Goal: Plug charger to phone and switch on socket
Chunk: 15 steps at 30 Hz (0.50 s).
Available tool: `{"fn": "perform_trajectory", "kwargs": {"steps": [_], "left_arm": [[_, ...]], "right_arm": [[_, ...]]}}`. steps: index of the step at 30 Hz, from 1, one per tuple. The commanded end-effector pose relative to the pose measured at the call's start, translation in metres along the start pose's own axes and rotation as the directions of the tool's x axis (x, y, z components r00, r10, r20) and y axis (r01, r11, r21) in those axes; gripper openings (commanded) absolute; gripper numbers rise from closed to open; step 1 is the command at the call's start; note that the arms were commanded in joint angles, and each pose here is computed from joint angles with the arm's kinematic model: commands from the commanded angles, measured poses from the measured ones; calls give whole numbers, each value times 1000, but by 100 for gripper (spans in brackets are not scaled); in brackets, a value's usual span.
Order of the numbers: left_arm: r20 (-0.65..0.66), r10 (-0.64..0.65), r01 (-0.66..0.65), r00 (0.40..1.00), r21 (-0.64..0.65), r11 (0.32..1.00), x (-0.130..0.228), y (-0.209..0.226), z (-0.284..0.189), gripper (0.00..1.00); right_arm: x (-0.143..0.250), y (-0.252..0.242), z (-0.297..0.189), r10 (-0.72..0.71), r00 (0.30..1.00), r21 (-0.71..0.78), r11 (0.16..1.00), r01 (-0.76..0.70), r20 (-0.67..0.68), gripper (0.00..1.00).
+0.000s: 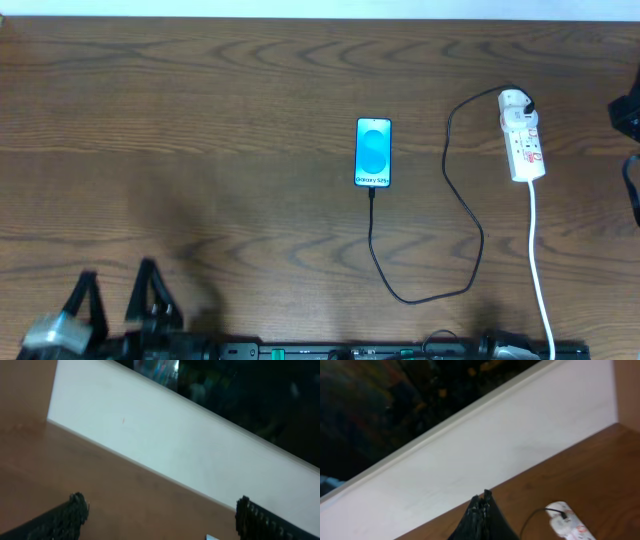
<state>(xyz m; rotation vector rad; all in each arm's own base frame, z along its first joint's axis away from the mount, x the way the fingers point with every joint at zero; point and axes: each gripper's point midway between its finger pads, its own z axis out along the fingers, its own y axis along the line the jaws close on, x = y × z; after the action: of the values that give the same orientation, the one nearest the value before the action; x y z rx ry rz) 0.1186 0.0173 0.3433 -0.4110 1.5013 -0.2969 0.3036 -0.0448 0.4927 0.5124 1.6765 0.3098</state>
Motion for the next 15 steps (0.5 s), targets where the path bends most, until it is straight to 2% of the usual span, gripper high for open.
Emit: {"fn": "perform_trajectory", "kwargs": {"steps": [1, 11, 15], "left_arm": [[-49, 22, -24, 999, -31, 999, 37, 14, 36, 96], [-102, 31, -36, 994, -56, 998, 125, 46, 99, 96], [-86, 34, -38, 996, -48, 998, 146, 54, 111, 96]], "right_arm": [[8, 15, -2, -20, 999, -85, 996, 17, -41, 1], [24, 42, -3, -45, 995, -173, 984, 29, -92, 3], [32, 55, -5, -88, 991, -219, 974, 63, -105, 5]]}}
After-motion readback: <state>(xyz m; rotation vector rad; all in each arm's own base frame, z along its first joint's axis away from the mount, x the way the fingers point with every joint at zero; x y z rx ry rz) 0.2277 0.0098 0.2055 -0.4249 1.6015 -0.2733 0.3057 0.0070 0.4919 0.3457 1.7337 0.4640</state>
